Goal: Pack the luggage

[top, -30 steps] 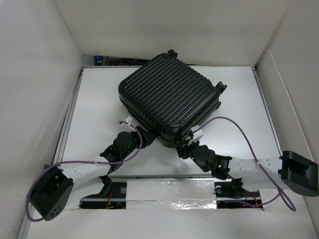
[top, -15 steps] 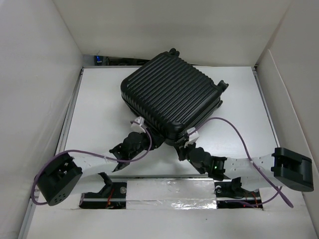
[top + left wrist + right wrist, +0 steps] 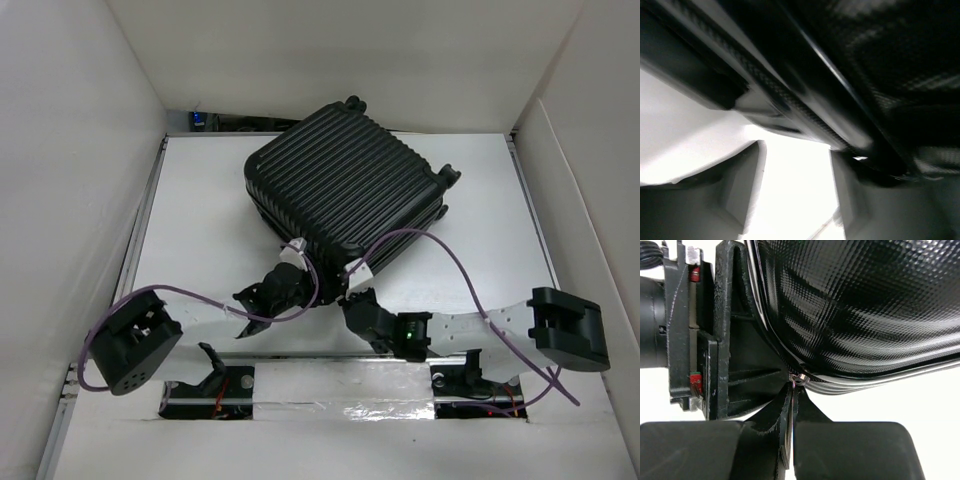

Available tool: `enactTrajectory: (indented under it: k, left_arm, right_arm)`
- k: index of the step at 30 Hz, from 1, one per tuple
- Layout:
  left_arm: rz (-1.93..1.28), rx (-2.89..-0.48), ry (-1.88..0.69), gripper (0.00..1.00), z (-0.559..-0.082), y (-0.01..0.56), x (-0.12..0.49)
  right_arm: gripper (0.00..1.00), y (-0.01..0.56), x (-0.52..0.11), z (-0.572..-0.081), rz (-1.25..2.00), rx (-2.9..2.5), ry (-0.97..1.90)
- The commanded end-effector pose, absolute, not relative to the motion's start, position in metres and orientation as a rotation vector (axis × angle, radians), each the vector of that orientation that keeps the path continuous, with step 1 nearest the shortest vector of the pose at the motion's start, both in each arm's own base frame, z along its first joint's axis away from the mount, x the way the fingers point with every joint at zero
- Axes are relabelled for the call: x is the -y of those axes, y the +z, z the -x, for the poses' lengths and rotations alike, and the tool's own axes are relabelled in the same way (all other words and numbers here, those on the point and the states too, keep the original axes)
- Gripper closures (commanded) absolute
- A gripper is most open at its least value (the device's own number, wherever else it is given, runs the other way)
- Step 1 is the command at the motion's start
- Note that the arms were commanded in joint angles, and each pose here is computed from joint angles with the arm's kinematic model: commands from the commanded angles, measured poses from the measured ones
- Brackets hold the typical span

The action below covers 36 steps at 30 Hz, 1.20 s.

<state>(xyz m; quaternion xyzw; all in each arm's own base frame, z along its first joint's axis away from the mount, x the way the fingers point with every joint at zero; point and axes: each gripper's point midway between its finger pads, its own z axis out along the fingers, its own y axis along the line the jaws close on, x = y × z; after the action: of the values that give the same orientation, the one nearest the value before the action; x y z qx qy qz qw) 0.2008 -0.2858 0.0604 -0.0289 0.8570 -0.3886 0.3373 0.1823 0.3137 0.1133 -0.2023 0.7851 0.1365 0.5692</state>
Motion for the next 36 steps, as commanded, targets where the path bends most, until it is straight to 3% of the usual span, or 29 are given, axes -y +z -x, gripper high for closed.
enactTrajectory:
  k: [1, 4, 11, 17, 26, 30, 36]
  left_arm:
    - [0.121, -1.945, -1.034, 0.39, -0.256, 0.146, 0.290]
    - [0.193, -1.931, -0.917, 0.17, -0.260, 0.151, 0.249]
    - [0.498, -1.756, -0.777, 0.09, -0.289, 0.205, 0.147]
    - [0.664, -1.693, -0.800, 0.06, -0.358, 0.237, 0.119]
    - [0.870, -1.600, -0.671, 0.06, -0.408, 0.225, 0.070]
    - [0.910, -1.702, -0.625, 0.06, -0.447, 0.190, 0.058]
    - [0.748, -1.847, -0.718, 0.09, -0.486, 0.168, 0.101]
  right_arm:
    - [1.00, 0.172, -0.353, -0.156, 0.462, -1.762, 0.657]
    - [1.00, 0.167, -0.337, -0.153, 0.444, -1.773, 0.717]
    - [1.00, 0.153, -0.329, -0.145, 0.462, -1.785, 0.789]
    - [1.00, 0.151, -0.307, -0.148, 0.456, -1.786, 0.809]
    - [1.00, 0.162, -0.232, -0.160, 0.428, -1.797, 0.783]
    - [1.00, 0.172, -0.209, -0.171, 0.393, -1.789, 0.744]
    - [1.00, 0.180, -0.184, -0.208, 0.296, -1.792, 0.681]
